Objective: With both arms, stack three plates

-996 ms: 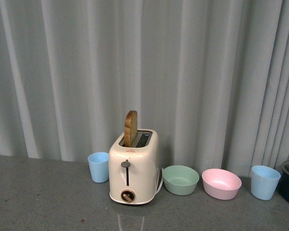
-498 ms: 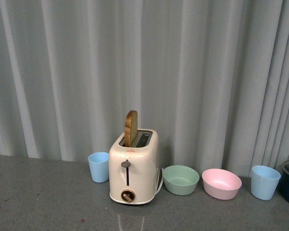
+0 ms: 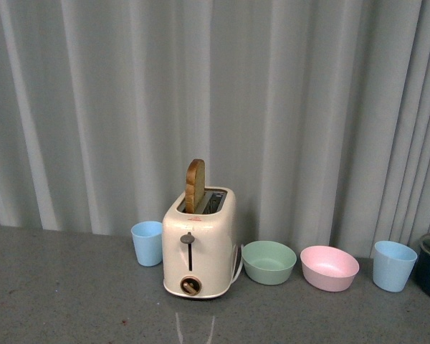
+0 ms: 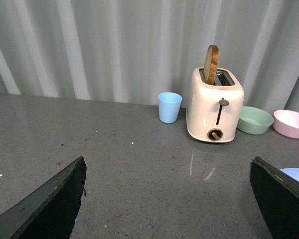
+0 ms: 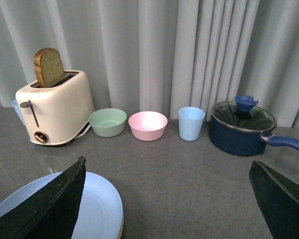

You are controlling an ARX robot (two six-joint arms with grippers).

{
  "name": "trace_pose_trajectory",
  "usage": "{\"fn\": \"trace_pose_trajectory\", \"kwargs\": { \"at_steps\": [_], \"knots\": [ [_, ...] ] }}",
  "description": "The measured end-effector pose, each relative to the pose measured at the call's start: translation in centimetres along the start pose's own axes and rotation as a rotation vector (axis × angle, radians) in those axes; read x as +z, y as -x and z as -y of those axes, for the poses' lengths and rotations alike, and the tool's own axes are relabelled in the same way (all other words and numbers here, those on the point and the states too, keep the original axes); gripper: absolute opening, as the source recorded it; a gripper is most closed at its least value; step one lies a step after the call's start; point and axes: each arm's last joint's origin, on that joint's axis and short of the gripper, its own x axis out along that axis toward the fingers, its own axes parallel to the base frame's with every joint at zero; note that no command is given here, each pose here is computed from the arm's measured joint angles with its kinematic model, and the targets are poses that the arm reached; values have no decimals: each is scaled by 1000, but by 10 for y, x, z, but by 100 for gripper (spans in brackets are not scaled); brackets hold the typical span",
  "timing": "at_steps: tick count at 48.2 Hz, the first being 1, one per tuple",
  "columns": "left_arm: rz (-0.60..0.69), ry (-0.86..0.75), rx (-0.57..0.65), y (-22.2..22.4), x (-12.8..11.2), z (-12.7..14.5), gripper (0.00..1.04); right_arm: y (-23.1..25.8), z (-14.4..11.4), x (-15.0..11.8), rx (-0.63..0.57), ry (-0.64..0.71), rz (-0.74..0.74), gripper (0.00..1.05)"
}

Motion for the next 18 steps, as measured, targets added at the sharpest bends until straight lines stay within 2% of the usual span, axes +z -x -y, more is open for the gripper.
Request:
{"fn": "trace_pose_trajectory", "kwargs": {
  "at_steps": [18],
  "knots": [
    [0,0,0,0,0,0,98,0,0,0,0,0,0,97]
  ]
}}
